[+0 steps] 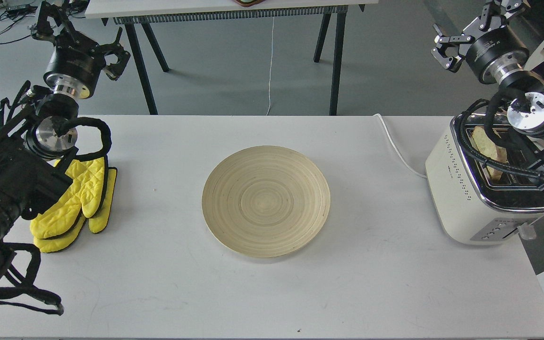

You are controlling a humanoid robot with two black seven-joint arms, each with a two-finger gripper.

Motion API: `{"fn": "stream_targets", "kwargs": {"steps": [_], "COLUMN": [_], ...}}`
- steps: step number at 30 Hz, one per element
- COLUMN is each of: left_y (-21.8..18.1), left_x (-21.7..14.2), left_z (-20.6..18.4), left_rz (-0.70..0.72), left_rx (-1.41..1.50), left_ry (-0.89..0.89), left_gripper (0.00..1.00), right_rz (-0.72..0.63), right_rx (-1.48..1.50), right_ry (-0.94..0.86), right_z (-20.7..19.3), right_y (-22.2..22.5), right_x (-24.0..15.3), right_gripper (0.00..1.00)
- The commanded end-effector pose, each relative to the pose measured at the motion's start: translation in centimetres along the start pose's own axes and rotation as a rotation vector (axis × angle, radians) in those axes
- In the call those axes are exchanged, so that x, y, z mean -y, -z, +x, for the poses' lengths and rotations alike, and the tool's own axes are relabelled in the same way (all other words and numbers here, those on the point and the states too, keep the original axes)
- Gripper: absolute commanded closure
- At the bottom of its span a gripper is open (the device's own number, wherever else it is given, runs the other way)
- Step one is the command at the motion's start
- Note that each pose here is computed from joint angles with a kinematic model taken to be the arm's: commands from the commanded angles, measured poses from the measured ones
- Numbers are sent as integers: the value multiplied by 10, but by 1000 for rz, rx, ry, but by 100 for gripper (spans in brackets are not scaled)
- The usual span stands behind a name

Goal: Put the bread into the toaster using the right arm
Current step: 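Release the bread and raise the right gripper away from the toaster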

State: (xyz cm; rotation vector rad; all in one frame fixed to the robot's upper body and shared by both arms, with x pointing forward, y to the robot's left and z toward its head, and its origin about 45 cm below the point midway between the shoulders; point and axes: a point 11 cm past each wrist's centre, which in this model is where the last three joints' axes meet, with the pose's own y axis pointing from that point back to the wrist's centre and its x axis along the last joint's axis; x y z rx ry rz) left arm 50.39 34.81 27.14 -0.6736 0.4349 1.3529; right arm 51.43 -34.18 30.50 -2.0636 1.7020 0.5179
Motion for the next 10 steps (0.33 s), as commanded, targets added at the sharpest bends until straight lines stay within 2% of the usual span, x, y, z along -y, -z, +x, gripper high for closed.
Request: {"fn": "stream_targets", "kwargs": {"steps": [1, 10], "left_y": [0, 1], "left_x": [0, 0], "left_z": [0, 0], "left_rz": [1, 14], "left_rx": [-1, 3], "left_ry": [0, 0], "left_gripper": [0, 0], "right_rz": [7, 5], "right_rx": [26, 41], "right_ry": [4, 94], "right_z": [-3, -14], "right_y": [-5, -6], "right_x": [2, 2], "right_gripper": [0, 0]}}
